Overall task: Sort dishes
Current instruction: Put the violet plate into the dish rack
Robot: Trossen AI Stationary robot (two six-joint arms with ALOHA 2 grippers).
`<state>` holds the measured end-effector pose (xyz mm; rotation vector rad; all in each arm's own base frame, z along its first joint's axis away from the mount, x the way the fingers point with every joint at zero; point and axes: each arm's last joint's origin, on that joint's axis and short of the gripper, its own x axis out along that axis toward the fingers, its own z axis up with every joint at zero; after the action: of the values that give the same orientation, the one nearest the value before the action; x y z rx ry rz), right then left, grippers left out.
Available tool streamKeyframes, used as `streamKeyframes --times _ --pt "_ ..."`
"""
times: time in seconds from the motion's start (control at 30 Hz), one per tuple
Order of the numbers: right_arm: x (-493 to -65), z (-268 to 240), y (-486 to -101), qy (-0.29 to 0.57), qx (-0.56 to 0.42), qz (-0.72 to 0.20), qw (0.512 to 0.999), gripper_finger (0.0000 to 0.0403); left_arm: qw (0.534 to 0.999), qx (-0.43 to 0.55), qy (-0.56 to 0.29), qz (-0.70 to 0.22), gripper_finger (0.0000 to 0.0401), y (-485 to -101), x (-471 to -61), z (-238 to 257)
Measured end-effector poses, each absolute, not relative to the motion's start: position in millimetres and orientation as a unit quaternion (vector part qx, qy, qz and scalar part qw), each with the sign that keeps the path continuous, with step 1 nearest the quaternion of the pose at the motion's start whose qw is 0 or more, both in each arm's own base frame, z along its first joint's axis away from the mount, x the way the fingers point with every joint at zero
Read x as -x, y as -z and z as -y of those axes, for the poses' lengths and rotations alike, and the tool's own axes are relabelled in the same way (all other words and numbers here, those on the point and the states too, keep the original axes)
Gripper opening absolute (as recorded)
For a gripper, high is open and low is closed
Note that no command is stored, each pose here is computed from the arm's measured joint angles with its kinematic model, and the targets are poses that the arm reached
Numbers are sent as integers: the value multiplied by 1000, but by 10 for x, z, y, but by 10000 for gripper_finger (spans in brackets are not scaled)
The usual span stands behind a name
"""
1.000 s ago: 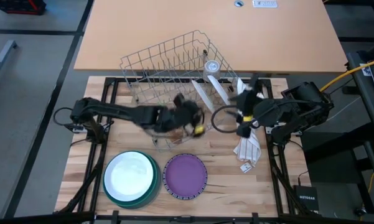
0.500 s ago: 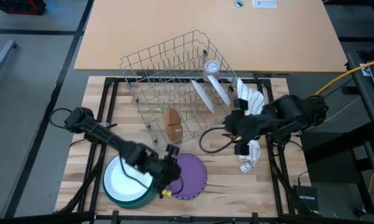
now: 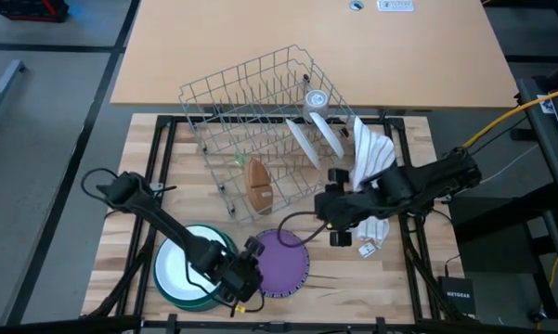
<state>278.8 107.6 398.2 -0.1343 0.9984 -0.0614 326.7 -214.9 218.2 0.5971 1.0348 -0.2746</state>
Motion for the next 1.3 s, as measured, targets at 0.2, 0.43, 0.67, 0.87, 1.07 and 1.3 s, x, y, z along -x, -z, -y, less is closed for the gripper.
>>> streamKeyframes --times 0.2,0.43,0.67,0.87,1.07,1.3 --pt "-2827 -1098 -3769 33 55 -500 863 191 802 -293 178 -490 86 -2050 -3301 2220" --pt "-2850 -1110 -3586 38 52 -517 854 191 786 -302 210 -497 86 -1914 -3334 2261" --pt "-2863 -1121 -3477 33 50 -526 848 191 782 -291 229 -501 69 -1892 -3334 2274" --pt "-2880 -1128 -3474 31 47 -519 853 191 780 -296 231 -500 55 -1892 -3345 2258" --pt "-2898 -1136 -3483 29 43 -511 858 191 772 -315 244 -494 51 -1891 -3344 2259" --pt "-2898 -1136 -3483 29 43 -511 858 191 768 -322 256 -491 60 -1891 -3337 2269"
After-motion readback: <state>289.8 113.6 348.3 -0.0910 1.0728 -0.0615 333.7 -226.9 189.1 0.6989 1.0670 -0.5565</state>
